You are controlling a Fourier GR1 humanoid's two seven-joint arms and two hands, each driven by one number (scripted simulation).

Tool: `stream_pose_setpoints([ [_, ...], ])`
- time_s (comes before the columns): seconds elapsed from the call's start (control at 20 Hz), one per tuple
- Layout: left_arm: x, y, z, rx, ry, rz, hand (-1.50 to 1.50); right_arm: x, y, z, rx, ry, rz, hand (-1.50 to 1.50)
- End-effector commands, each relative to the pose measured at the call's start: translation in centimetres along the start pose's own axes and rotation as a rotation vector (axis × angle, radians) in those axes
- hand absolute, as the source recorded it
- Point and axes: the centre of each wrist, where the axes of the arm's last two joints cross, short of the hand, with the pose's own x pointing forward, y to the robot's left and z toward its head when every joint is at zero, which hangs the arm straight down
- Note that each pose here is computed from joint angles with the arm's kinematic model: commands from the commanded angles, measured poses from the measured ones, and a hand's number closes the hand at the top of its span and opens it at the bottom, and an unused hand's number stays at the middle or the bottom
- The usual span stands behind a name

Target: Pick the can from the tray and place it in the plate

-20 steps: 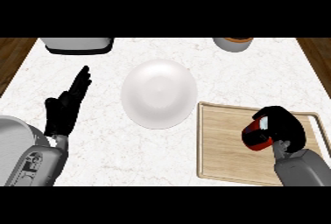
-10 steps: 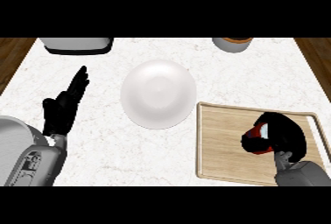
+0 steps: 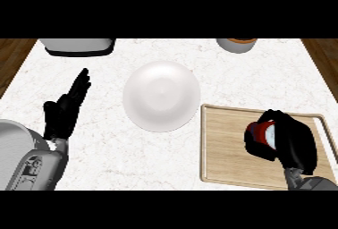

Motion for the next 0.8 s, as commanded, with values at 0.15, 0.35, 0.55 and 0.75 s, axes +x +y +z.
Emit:
stream_pose_setpoints([
  [0.15,0.9,0.0,0.1,-0.003,0.007,-0.012,0.0,3.5,-3.9,1.2,-0.205,-0.256,-0.124,1.5],
  [0.35,2.4,-0.6,-0.9,-0.005,0.0,0.001,0.0,6.8,-3.4,0.5,-0.218,-0.369,-0.191,1.5],
  [0.55,0.3,0.3,-0.5,-0.011,-0.011,0.01,0.0,11.3,-5.3,-0.5,-0.134,-0.386,-0.272,1.5],
  [0.75,1.3,0.2,-1.1,-0.015,-0.021,0.01,0.0,17.0,-2.7,-1.4,-0.065,-0.371,-0.297,1.5],
])
